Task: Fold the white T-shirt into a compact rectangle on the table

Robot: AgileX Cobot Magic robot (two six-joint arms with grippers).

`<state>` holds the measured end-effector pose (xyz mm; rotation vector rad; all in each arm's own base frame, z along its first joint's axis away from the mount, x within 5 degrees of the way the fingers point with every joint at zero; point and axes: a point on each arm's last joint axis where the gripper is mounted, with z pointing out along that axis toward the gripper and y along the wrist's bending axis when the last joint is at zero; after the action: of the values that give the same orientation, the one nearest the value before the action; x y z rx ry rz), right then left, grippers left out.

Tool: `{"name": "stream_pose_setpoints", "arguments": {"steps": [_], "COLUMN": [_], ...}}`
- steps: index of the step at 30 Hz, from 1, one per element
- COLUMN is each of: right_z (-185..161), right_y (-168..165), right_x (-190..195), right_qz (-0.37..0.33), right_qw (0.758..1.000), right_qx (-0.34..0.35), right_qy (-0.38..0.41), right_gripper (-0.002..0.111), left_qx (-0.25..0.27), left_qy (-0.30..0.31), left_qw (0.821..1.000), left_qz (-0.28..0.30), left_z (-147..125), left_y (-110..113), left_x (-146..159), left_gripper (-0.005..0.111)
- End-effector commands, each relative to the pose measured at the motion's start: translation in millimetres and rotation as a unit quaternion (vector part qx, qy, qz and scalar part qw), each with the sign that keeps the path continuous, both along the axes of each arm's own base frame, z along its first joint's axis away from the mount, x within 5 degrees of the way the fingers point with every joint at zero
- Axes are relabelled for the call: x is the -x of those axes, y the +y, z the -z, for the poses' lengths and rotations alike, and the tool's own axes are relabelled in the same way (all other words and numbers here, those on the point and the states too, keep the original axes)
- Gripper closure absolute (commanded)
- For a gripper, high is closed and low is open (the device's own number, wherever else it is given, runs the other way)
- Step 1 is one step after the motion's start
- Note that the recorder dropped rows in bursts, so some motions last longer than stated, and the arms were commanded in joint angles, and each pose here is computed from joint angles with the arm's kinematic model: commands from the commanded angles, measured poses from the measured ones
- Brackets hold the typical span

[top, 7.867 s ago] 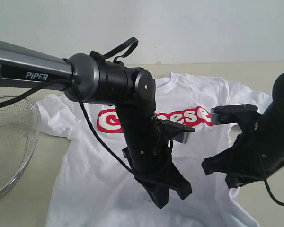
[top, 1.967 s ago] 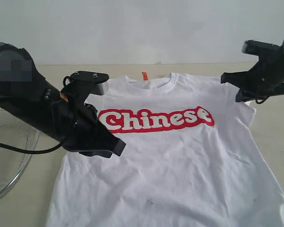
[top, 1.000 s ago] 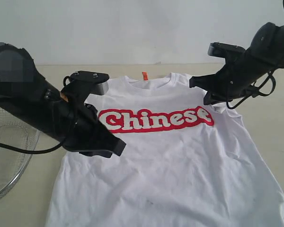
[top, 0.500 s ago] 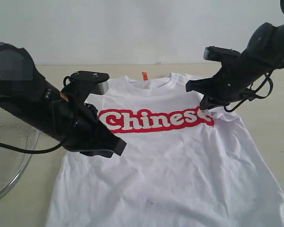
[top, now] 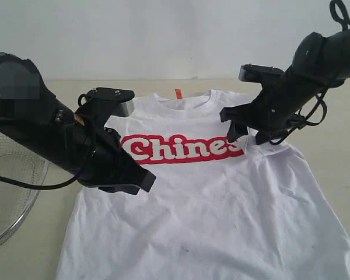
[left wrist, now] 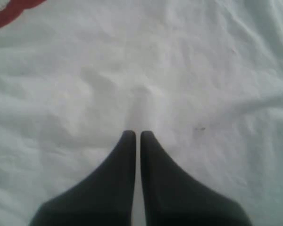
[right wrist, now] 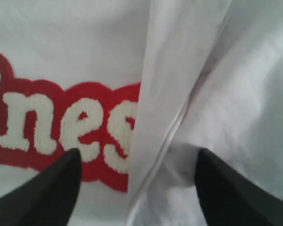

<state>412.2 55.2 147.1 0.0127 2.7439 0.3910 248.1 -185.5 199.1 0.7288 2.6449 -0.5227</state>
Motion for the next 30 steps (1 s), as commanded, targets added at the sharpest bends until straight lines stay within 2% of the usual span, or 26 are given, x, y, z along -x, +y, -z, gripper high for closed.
{"name": "stream_pose_setpoints", "arguments": {"steps": [1, 6, 11, 16, 30], "right_z": [3, -31, -57, -41, -4], "right_y": [0, -8, -39, -56, -54], "right_x": [4, 0, -8, -23, -44], "right_qz": [-0.015, 0.006, 0.054, 0.083, 0.097], "right_qw": [1.0, 0.999, 0.991, 0.99, 0.991], "right_qx": [0.001, 0.006, 0.017, 0.015, 0.007], "right_qy": [0.023, -0.053, -0.121, -0.112, -0.093], "right_gripper": [0.046, 0.076, 0.108, 0.108, 0.108], "left_qx": [0.003, 0.003, 0.002, 0.002, 0.002], "left_qy": [0.0, 0.0, -0.001, -0.003, -0.003], "left_qw": [1.0, 1.0, 1.0, 1.0, 1.0], "left_qz": [-0.004, -0.004, 0.0, 0.001, 0.001], "left_z": [1, 1, 1, 1, 1], "left_y": [1, 1, 1, 1, 1], "left_x": [0, 0, 0, 0, 0], "left_gripper": [0.102, 0.102, 0.102, 0.102, 0.102]}}
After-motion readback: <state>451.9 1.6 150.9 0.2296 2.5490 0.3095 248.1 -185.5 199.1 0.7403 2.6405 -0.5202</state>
